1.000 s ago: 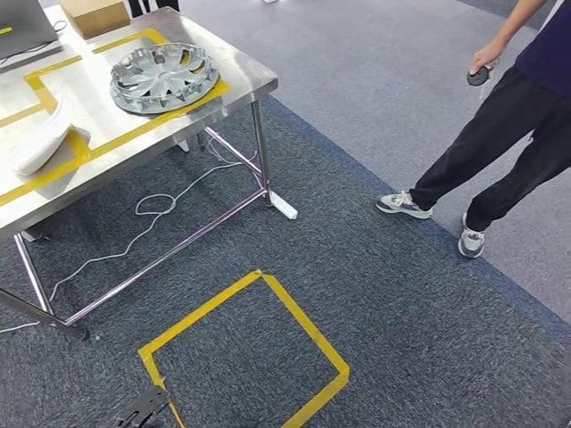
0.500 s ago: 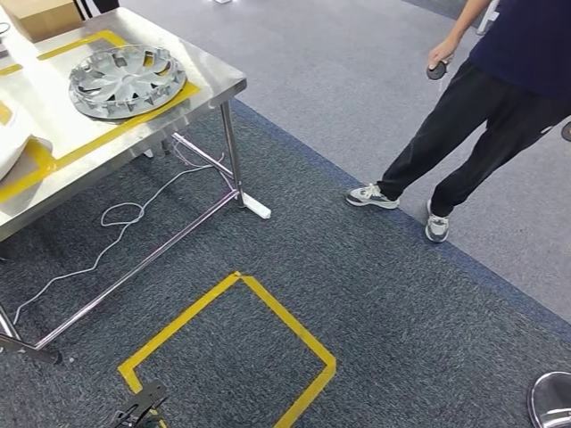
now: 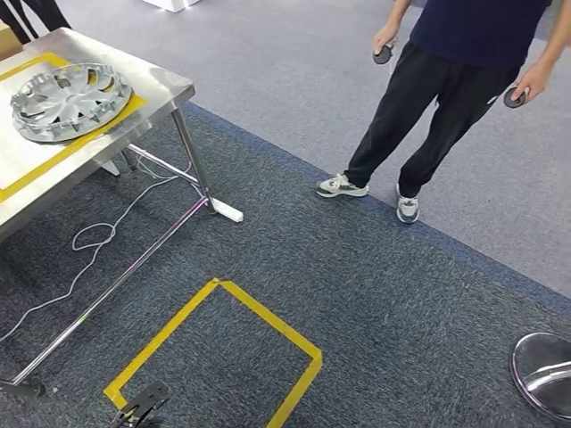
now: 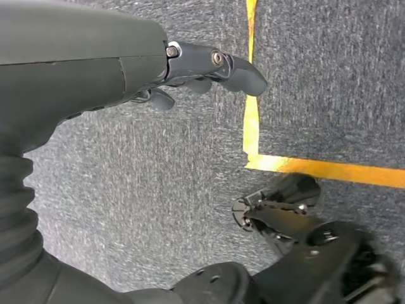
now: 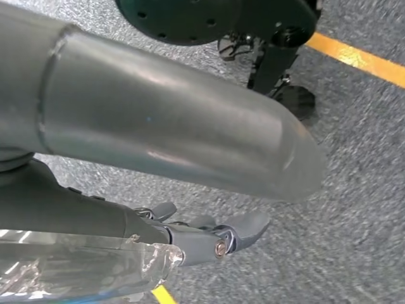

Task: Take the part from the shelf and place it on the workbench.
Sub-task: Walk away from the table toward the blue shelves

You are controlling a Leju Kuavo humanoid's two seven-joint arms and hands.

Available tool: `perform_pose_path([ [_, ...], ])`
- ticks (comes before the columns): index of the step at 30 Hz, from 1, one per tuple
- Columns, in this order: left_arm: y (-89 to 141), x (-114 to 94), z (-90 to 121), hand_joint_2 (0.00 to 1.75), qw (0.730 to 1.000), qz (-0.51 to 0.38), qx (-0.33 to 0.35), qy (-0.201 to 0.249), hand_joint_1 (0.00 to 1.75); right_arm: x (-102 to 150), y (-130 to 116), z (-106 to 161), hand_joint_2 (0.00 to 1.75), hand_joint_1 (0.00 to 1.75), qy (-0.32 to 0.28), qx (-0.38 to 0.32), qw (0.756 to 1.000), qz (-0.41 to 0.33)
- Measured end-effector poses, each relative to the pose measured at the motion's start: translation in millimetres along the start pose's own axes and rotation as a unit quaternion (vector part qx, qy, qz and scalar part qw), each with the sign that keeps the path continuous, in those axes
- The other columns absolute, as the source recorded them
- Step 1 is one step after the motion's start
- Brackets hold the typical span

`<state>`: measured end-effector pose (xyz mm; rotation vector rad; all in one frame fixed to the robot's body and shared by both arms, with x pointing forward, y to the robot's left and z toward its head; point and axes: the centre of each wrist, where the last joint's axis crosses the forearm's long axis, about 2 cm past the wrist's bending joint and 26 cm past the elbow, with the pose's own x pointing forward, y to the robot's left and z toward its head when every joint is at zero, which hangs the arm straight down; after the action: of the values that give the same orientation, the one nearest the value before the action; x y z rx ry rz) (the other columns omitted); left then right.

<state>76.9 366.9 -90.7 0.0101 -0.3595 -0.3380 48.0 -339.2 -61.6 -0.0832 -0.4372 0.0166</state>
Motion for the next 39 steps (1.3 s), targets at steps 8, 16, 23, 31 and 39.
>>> perform_pose_path([
  [8,1,3,-1,1.75,1.000,0.002,-0.002,-0.002,0.00,0,-2,-1,0.00,0.00,0.002,0.000,1.000,0.004],
  [16,-1,1,-1,1.75,1.000,0.000,-0.004,0.001,0.00,0,-2,-1,0.00,0.00,0.004,0.005,1.000,0.008],
  [23,1,3,-1,1.75,1.000,0.001,-0.003,0.000,0.00,5,-3,-4,0.00,0.00,-0.001,0.007,1.000,0.010],
  [31,0,2,-1,1.75,1.000,0.000,-0.005,0.004,0.00,6,-3,-6,0.00,0.00,-0.001,0.007,1.000,0.010],
  [39,1,3,-1,1.75,1.000,-0.002,-0.005,0.003,0.00,6,-2,-6,0.00,0.00,0.000,0.007,1.000,0.009],
])
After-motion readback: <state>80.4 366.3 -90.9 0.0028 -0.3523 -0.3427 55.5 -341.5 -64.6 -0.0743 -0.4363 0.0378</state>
